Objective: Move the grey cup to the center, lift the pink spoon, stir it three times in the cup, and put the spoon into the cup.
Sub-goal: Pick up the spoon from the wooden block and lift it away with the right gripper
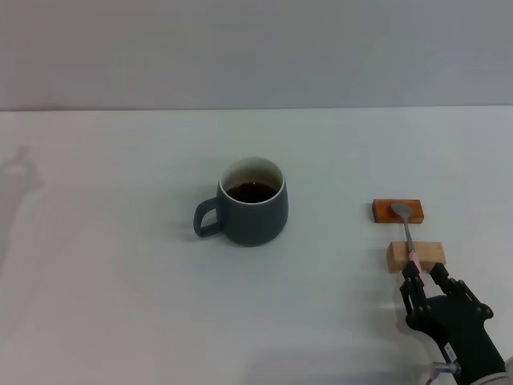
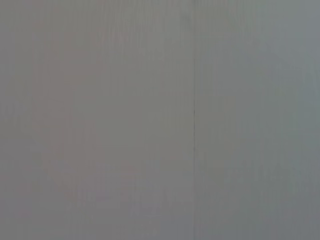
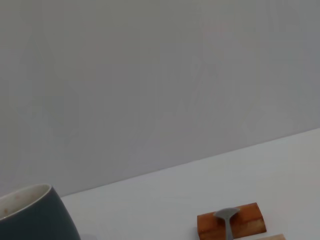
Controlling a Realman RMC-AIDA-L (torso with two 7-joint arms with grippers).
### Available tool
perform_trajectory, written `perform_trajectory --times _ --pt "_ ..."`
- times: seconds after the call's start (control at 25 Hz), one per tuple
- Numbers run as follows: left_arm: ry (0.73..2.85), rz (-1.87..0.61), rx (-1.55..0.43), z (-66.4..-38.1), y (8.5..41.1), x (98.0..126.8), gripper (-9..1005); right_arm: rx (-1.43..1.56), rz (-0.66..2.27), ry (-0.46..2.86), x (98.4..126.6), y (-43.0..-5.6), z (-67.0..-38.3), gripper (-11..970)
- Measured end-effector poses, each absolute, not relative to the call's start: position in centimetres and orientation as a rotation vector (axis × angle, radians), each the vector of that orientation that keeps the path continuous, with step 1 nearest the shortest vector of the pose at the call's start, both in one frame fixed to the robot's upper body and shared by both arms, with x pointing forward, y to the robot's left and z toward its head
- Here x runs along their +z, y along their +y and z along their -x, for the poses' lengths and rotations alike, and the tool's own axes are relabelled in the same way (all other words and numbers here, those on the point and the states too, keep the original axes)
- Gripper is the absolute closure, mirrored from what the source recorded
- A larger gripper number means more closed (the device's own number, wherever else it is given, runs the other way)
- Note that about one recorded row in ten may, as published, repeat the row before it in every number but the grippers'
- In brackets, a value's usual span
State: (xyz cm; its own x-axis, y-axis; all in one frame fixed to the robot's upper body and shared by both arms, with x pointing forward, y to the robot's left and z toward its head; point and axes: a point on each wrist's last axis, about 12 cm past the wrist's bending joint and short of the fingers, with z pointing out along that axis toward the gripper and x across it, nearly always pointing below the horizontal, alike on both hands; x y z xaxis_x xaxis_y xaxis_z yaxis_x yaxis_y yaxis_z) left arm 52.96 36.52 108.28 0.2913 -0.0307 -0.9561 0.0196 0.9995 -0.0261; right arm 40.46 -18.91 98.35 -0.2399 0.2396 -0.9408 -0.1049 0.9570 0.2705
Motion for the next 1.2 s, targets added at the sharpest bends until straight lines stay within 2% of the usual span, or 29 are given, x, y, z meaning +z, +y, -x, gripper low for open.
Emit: perform_trajectory --times 0.8,1.2 --pt "1.271 0.011 -0.034 -53.00 36.51 108.36 998 0.314 -0.113 1.787 98.30 -19.07 -40.47 664" --pt "1.269 0.008 -0.035 -53.14 36.49 108.47 998 0.316 -0.112 1.783 98.39 -19.11 -40.65 662"
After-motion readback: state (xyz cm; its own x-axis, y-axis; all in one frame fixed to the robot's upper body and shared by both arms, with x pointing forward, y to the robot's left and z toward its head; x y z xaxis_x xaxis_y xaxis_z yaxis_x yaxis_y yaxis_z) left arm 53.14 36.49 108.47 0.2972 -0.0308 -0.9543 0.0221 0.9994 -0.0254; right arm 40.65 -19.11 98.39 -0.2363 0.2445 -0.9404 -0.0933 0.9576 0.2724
